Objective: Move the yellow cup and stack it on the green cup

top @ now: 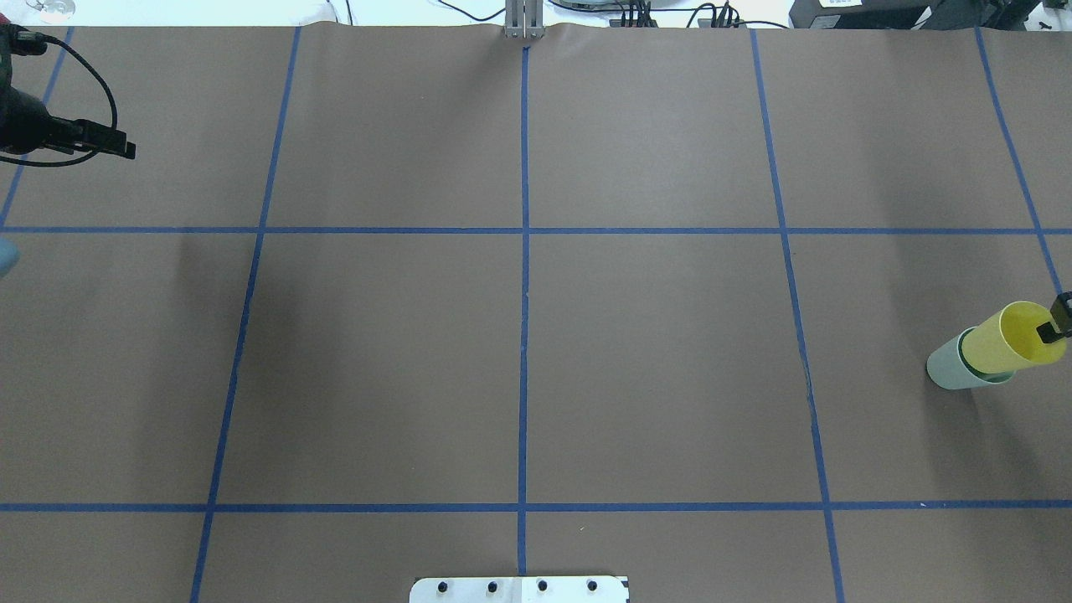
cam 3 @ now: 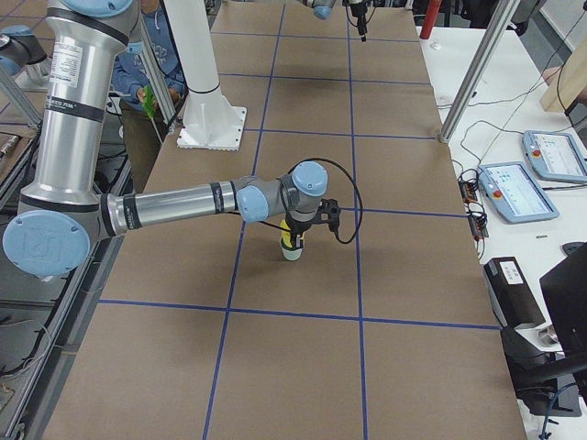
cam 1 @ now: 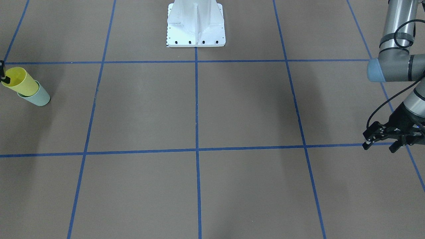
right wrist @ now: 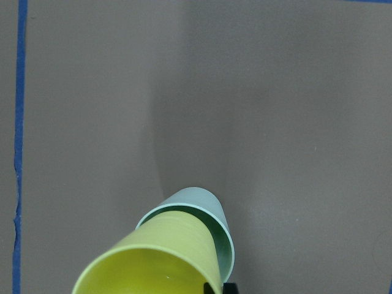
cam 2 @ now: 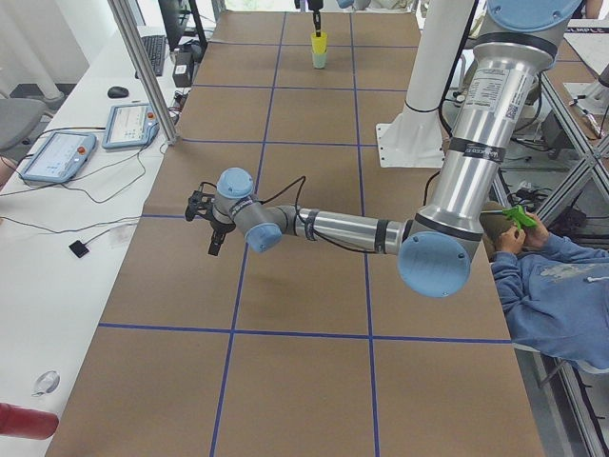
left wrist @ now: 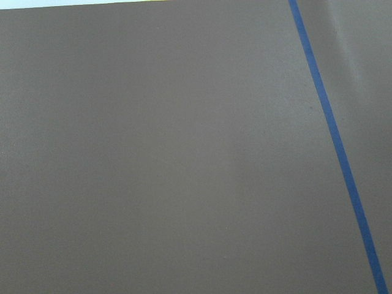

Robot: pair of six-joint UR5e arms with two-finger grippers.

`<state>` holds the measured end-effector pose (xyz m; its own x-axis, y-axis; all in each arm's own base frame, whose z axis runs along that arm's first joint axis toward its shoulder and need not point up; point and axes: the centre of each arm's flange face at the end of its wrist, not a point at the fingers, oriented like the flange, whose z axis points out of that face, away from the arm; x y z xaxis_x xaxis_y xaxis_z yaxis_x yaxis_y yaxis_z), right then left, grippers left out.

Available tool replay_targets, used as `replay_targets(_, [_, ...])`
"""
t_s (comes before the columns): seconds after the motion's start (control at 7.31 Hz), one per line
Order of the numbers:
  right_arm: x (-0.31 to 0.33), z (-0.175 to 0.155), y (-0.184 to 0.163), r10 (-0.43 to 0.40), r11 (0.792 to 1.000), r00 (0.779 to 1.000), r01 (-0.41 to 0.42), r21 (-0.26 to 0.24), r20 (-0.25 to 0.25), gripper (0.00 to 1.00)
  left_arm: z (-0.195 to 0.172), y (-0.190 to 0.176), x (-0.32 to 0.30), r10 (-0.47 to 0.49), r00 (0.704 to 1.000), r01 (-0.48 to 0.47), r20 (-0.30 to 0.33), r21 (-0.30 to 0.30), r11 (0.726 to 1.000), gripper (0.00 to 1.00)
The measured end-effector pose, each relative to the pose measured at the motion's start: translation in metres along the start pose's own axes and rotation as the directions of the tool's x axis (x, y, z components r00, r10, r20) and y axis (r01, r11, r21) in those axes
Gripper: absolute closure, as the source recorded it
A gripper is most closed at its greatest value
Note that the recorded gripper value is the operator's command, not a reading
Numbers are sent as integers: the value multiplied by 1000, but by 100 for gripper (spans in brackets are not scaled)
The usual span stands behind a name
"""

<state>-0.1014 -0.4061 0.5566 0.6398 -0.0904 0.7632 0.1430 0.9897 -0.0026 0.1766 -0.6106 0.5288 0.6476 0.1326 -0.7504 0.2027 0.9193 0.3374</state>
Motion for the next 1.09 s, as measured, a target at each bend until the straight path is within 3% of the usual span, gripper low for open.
replay_targets(0.14, [1,1,1,1,1000,1000,-1,-2,-1,1,-1,0,0,-1,1000,1,0,0,1000,0])
replay_targets(0.55, [3,1,1,-4,1000,1000,4,5,-8,0,-25,-16,-19,-20,1000,20,-5,-21,1000,0])
replay_targets(0.82, [2,-6,-3,-15,999,1000,16,35,-14,0,-49,-24,-54,49,998,-48,45,-33,998,0])
replay_targets(1.09, [9,-25,-13,-5,995,999,8,98,-31,0,-85,-2,-117,100,989,-90,112,-88,992,0])
